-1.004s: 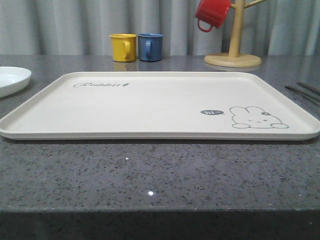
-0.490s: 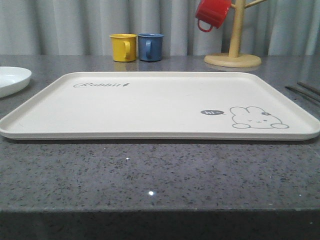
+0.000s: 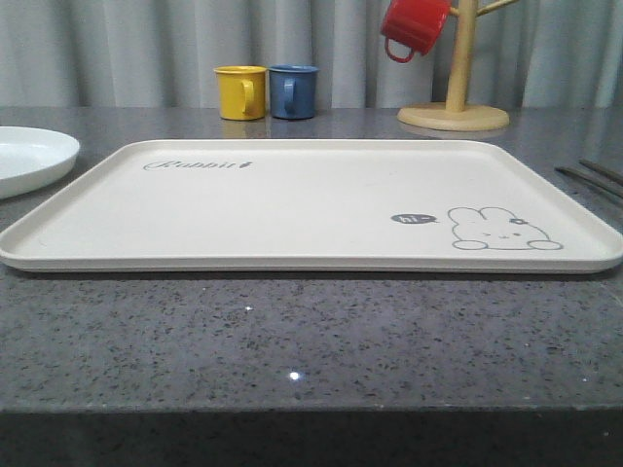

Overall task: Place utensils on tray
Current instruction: 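Grasp the rim of the white plate with the left gripper, then lift the plate and set it on the tray's end nearest the left arm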

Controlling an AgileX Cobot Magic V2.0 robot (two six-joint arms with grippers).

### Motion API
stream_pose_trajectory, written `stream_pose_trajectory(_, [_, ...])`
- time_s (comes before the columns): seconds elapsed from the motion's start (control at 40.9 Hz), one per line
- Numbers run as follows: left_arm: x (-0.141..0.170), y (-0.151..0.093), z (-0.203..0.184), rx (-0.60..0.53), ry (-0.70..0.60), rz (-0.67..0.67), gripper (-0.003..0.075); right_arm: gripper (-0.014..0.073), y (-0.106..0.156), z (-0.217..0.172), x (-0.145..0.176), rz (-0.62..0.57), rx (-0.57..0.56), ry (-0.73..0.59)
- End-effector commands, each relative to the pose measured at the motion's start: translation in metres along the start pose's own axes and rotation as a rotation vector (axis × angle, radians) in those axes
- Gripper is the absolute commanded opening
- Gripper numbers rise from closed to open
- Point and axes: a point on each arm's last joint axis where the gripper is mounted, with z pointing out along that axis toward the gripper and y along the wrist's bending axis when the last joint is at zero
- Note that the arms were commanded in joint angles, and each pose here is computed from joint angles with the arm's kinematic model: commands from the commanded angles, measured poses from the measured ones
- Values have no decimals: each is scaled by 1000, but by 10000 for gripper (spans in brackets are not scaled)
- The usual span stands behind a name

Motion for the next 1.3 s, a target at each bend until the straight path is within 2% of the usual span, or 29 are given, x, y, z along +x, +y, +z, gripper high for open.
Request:
stream_pose_trajectory(0.0, [-19,-25,-43,50,-148,47,-18,489,0,-5,-14,-11,6,-85])
stream_pose_trajectory(0.147, [-24,-58,-59,173,-153,134,-18,489,0,-5,-14,-11,6,-85])
stream_pose_trajectory(0.392, [-5,-133,-47,352,-23,367,-18,489,0,-5,-14,-11,6,-85])
stream_pose_trajectory(0.587, [19,-181,-27,363,87,564,-18,489,0,-5,-14,-11,6,-85])
stream_pose_trajectory(0.783, [33,-209,-6,370,118,656,-18,489,0,-5,-14,-11,6,-84])
stream_pose_trajectory(1.053, [37,-213,14,362,165,666,-13,489,0,-5,-14,-11,6,-84])
stream_pose_trajectory(1.102, [37,-212,15,357,158,667,20,489,0,-5,-14,-11,6,-84])
stream_pose_trajectory(1.273, [37,-212,15,358,162,666,277,489,0,-5,-14,-11,6,-84])
